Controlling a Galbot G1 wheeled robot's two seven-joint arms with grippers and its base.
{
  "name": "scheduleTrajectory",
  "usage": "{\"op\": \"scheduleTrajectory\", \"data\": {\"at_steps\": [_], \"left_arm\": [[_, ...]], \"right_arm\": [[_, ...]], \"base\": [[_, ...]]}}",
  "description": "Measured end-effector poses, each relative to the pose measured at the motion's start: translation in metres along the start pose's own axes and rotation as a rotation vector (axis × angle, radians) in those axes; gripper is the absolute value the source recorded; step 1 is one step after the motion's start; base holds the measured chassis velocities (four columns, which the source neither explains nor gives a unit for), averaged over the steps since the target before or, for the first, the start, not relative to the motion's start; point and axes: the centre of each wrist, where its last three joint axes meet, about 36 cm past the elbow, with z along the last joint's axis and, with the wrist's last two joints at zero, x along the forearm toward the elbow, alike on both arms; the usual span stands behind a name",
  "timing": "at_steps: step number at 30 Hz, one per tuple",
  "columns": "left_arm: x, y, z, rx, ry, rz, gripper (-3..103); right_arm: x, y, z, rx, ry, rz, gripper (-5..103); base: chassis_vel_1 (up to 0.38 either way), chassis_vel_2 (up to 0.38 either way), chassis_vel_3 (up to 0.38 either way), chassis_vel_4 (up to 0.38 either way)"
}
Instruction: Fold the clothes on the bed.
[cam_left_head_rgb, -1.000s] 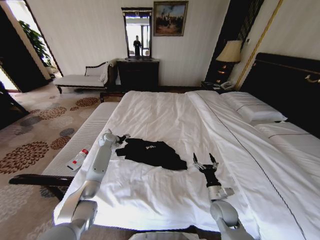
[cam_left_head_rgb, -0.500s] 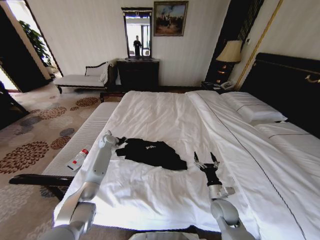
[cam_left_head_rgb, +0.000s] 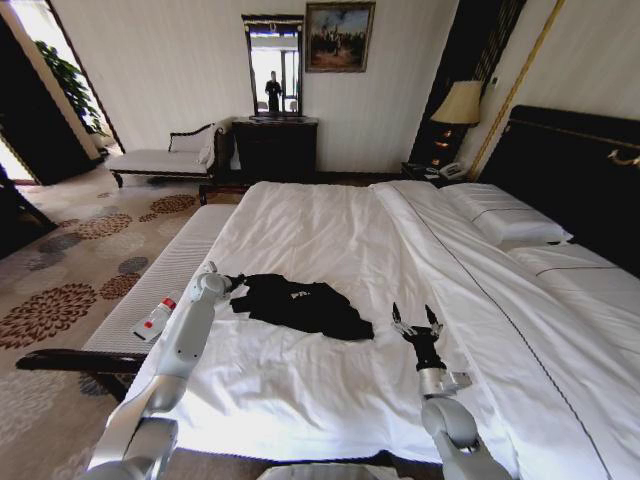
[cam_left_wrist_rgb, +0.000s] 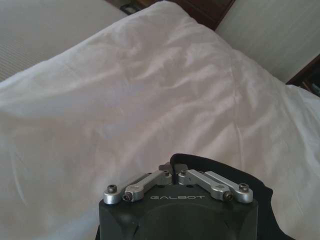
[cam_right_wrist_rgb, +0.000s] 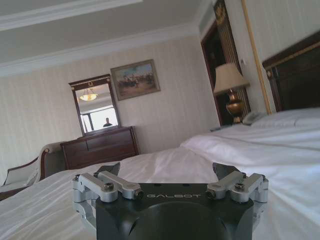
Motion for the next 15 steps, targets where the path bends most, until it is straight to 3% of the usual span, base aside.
{"op": "scheduleTrajectory", "data": {"at_steps": [1,2,4,9,15], "left_arm": [[0.002,0.000,0.001,-0.004,-0.005,0.004,0],[0.016,0.010,0.011,-0.042,-0.052,0.029,0],[0.022,0.018,0.019,-0.052,-0.083,0.044,0],[0.035,0.031,0.031,-0.046,-0.133,0.077,0],[0.041,0.030,0.046,-0.067,-0.135,0.090,0]], "right_arm": [[-0.001,0.001,0.000,-0.010,0.007,0.004,100],[-0.014,0.013,-0.003,-0.106,0.093,0.019,100],[-0.024,0.020,-0.004,-0.161,0.142,-0.010,100],[-0.062,0.036,-0.006,-0.227,0.265,-0.163,100],[-0.108,0.056,-0.002,-0.310,0.392,-0.285,100]], "base": [[0.000,0.000,0.000,0.000],[0.000,0.000,0.000,0.000],[0.000,0.000,0.000,0.000],[0.000,0.000,0.000,0.000],[0.000,0.000,0.000,0.000]]}}
